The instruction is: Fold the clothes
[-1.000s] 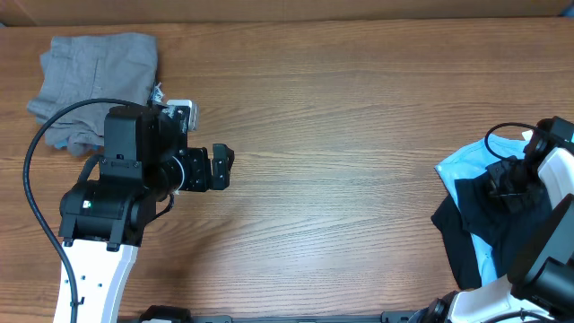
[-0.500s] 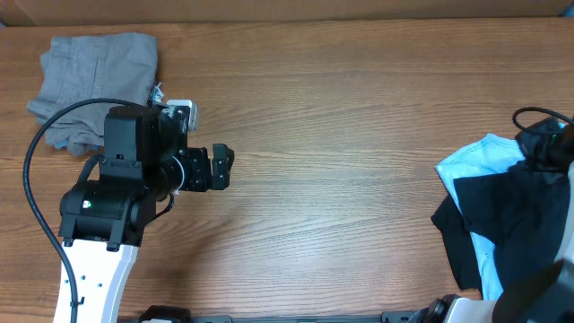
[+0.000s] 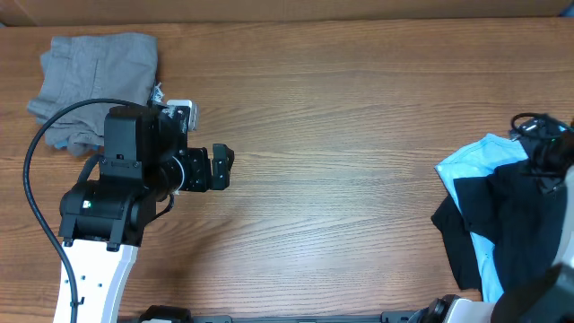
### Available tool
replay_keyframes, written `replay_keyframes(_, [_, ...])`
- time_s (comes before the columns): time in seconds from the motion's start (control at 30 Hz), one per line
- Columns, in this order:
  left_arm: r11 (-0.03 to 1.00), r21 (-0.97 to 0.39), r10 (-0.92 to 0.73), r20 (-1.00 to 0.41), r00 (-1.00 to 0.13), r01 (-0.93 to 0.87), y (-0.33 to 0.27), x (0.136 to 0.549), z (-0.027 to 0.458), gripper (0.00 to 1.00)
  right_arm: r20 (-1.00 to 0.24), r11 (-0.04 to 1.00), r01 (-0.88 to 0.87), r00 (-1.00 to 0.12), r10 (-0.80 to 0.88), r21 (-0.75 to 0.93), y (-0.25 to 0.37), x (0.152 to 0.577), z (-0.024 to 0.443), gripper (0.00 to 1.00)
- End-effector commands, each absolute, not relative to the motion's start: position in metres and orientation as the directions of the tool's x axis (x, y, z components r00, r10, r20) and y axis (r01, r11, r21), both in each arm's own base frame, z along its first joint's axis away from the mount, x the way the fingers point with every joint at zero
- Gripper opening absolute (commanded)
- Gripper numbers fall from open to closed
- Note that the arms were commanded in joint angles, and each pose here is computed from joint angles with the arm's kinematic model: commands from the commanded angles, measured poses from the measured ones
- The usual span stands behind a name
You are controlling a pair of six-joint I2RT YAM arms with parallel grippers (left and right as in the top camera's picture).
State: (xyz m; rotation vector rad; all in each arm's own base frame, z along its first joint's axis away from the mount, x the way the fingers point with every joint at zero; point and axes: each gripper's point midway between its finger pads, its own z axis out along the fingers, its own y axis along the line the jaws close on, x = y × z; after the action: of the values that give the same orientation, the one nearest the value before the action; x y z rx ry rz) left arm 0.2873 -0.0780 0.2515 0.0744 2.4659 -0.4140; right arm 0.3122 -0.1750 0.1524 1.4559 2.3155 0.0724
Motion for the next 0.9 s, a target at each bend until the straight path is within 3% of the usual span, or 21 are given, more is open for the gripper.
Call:
replay_keyframes(0.0, [0.945, -0.274, -0.032, -0.622, -0.782, 0.179, -0.080, 0.290, 0.262, 1.00, -0.204, 0.339, 0.930, -0.308, 0.929, 0.141, -0.184, 0.292, 0.088, 0.93])
replay_keyframes(0.07, [0.945, -0.274, -0.033, -0.622, -0.782, 0.179, -0.080, 0.290, 0.262, 1.00, -0.159, 0.293, 0.945, -0.269, 0.950, 0.148, -0.190, 0.292, 0.071, 0.93])
replay_keyframes(0.17, [0.945, -0.274, -0.032, -0.622, -0.782, 0.179, -0.080, 0.291, 0.262, 1.00, -0.118, 0.315, 0.917, -0.295, 0.948, 0.243, -0.191, 0.312, 0.057, 0.91])
replay_keyframes(0.53, [0.945, -0.275, -0.033, -0.622, -0.782, 0.179, -0.080, 0.290, 0.262, 1.00, -0.157, 0.299, 0.938, -0.273, 0.949, 0.178, -0.212, 0.317, 0.024, 0.82])
replay_keyframes(0.6, [0.945, -0.275, -0.033, -0.622, -0.782, 0.179, -0.080, 0.290, 0.262, 1.00, -0.155, 0.297, 0.939, -0.272, 0.950, 0.173, -0.212, 0.316, 0.022, 0.72])
replay_keyframes(0.67, [0.945, -0.275, -0.033, -0.622, -0.782, 0.179, -0.080, 0.290, 0.262, 1.00, -0.148, 0.297, 0.940, -0.274, 0.950, 0.169, -0.211, 0.315, 0.021, 0.33])
replay_keyframes(0.73, [0.945, -0.275, -0.033, -0.622, -0.783, 0.179, -0.080, 0.290, 0.262, 1.00, -0.137, 0.297, 0.940, -0.276, 0.952, 0.171, -0.210, 0.316, 0.025, 0.11])
replay_keyframes(0.77, [0.945, -0.275, -0.033, -0.622, -0.782, 0.179, -0.080, 0.290, 0.262, 1.00, -0.131, 0.298, 0.938, -0.278, 0.952, 0.178, -0.210, 0.318, 0.030, 0.06])
replay_keyframes(0.87, [0.945, -0.275, -0.033, -0.622, -0.782, 0.179, -0.080, 0.290, 0.262, 1.00, -0.148, 0.307, 0.933, -0.282, 0.948, 0.189, -0.214, 0.325, 0.055, 0.04])
